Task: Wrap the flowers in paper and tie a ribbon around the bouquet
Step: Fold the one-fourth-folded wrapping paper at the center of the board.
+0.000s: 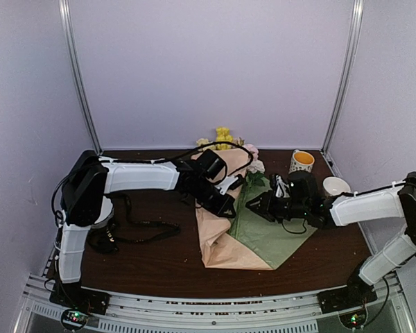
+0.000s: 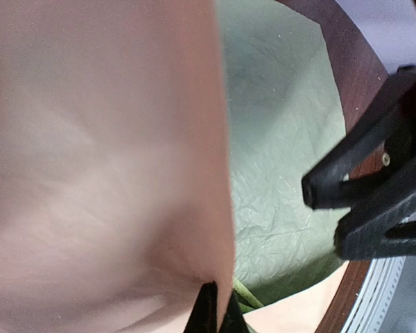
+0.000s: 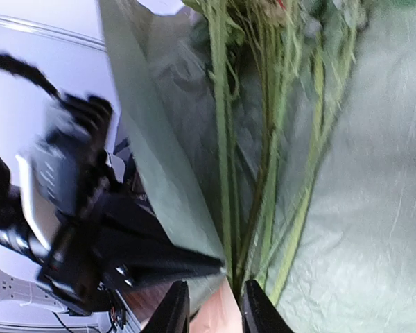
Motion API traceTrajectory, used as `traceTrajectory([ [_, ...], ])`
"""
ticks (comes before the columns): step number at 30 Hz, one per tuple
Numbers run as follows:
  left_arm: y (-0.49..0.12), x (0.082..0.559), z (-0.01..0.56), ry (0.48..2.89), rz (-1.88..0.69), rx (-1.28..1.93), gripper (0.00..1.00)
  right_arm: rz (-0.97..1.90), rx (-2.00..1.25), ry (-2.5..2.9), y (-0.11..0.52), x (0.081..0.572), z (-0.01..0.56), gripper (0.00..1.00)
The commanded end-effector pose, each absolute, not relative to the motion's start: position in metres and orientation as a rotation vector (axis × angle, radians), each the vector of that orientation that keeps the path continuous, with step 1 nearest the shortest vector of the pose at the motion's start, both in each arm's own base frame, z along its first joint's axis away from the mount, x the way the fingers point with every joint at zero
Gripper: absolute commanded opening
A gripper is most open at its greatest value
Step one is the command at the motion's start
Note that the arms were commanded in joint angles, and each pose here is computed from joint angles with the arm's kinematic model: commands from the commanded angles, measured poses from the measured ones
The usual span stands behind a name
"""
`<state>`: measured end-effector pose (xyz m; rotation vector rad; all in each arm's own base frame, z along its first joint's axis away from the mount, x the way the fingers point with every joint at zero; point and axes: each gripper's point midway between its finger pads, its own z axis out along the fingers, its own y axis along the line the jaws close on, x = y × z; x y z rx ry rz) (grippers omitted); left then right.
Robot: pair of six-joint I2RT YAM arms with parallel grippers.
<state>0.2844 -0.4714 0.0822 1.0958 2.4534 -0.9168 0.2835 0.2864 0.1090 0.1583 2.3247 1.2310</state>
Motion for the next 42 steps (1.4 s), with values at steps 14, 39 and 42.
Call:
traceTrajectory([
  [14,-0.484,0.286,0.091,2.406,-0.958,1.132,0.0,1.1,0.049,2.188,0.291,0.404,0.198,0.42],
  [39,-0.486,0.284,0.133,2.256,-0.806,1.313,0.33,1.062,-0.034,2.262,0.286,0.426,0.171,0.0],
  [42,-0.476,0.275,0.147,2.248,-0.749,1.356,0.4,1.054,-0.085,2.273,0.286,0.43,0.17,0.0],
])
